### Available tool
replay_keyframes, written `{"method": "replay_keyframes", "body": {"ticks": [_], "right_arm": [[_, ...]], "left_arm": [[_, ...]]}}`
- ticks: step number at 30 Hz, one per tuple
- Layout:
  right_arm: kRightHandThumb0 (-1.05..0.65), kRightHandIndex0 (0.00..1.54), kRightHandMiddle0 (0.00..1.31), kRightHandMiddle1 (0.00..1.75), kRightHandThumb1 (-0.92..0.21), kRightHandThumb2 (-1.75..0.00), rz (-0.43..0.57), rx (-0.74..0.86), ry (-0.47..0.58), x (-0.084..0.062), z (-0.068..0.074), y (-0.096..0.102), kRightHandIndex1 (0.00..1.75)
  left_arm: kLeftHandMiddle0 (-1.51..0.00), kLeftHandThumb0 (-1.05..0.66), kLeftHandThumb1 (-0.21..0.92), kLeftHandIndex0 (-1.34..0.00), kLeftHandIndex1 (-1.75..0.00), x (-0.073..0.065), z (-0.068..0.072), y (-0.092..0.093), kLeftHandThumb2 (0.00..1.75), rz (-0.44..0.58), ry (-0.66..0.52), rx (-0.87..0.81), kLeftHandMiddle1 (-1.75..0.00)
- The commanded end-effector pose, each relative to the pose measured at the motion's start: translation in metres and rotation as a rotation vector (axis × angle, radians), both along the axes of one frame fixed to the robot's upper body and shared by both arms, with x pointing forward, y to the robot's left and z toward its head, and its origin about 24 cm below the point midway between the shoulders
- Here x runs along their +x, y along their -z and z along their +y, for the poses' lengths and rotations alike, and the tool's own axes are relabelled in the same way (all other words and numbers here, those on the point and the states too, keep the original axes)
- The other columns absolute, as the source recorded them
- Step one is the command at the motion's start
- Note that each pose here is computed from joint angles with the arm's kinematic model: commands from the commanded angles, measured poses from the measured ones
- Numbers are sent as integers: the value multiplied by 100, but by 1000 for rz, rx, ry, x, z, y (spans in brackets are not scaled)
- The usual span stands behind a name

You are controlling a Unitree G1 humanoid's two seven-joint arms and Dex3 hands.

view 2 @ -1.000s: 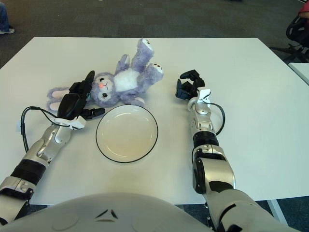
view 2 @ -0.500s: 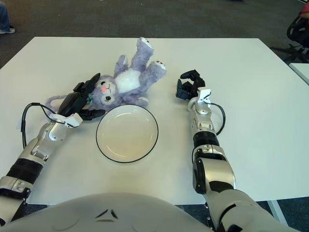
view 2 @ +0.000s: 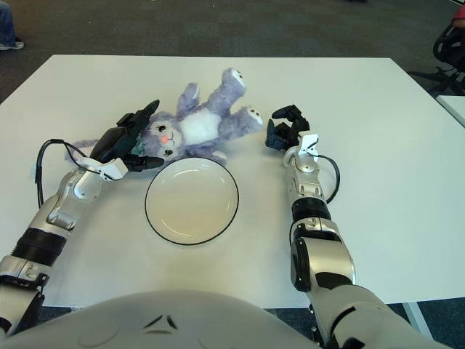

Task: Put the doll into the plate.

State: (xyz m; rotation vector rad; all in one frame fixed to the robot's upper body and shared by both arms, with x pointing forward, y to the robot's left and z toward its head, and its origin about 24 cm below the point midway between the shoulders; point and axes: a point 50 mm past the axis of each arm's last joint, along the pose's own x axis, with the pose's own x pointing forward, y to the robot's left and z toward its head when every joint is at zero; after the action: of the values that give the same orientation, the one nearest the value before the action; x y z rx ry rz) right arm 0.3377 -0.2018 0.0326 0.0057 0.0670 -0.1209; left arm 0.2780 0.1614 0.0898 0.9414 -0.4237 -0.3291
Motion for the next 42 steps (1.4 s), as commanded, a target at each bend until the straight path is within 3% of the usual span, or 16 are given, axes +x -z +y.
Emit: {"method": "replay_keyframes", "body": {"ticks": [1, 4, 6, 9, 15, 22, 32, 42], "right_arm": [[-1, 63, 45, 162, -30, -130, 148, 26, 12, -17, -1, 33, 175], [-1, 63, 45, 163, -30, -131, 151, 25, 12, -17, -1, 33, 175], [-1, 63, 45, 163, -30, -131, 151, 25, 12, -17, -2, 33, 175], [-1, 63, 44, 164, -30, -131, 151, 26, 11, -17, -2, 33, 175], [-1, 63, 43, 165, -31, -131, 152, 25, 9, -17, -1, 33, 175], [-1, 63, 44, 164, -31, -131, 151, 21, 6, -17, -1, 33, 175], [-1, 64, 45, 163, -30, -131, 152, 3, 4, -17, -1, 33, 175], [-1, 63, 43, 165, -31, -131, 154, 1, 2, -17, -2, 32, 175]], "left_arm": [[-11, -88, 87, 0, 0, 4, -1, -7, 18, -30, -16, 38, -106], [-9, -82, 79, 0, 0, 6, -2, -11, 23, -54, -40, 63, -84], [-8, -78, 69, 0, 0, 6, -4, -12, 38, -66, -50, 78, -68], [-6, -78, 63, 0, 0, 8, -6, -14, 49, -89, -63, 108, -51], [-6, -89, 71, 0, 0, 10, -15, -21, 44, -108, -60, 145, -23], [-5, -92, 76, 0, 0, 11, -18, -25, 38, -121, -50, 168, -13], [-9, -95, 79, 0, 0, 17, -28, -36, 36, -144, 10, 202, -13], [-10, -97, 86, 0, 0, 28, -36, -41, 28, -72, 59, 319, -7]]}}
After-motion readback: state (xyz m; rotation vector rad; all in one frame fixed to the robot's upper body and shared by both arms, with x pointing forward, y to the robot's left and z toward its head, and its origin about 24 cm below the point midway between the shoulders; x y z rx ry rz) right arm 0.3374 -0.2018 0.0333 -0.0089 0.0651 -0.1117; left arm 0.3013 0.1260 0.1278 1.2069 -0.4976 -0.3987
